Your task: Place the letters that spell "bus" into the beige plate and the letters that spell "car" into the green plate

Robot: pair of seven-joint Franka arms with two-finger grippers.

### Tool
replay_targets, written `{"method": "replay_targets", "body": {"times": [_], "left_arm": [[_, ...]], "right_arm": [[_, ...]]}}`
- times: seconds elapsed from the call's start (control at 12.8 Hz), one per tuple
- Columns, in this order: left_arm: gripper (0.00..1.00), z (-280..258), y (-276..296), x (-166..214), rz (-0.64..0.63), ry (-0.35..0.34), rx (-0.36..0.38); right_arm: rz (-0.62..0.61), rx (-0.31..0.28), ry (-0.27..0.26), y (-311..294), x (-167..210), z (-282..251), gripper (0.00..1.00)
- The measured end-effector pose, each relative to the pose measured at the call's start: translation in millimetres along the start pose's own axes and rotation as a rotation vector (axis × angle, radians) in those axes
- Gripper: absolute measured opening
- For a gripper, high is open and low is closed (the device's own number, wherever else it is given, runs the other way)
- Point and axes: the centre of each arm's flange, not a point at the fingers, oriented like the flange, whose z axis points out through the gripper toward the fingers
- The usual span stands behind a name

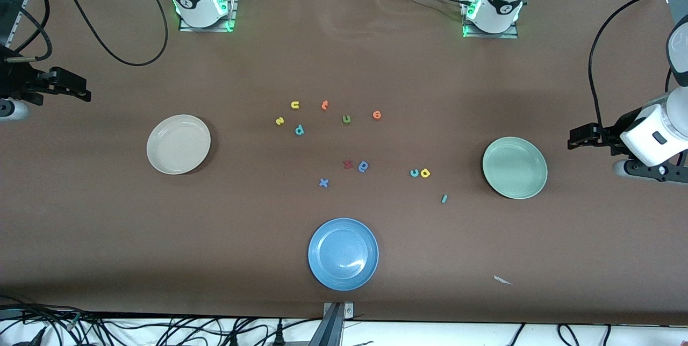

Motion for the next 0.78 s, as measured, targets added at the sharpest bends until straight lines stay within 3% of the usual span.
{"method": "replay_targets", "body": {"times": [0.78], "left_arm": [[1.0, 4.6, -0.5, 1.8, -0.003, -0.007, -0.002]], "right_arm": [[-0.003, 0.003, 0.0, -3.9, 0.5, 0.0, 1.0]]}}
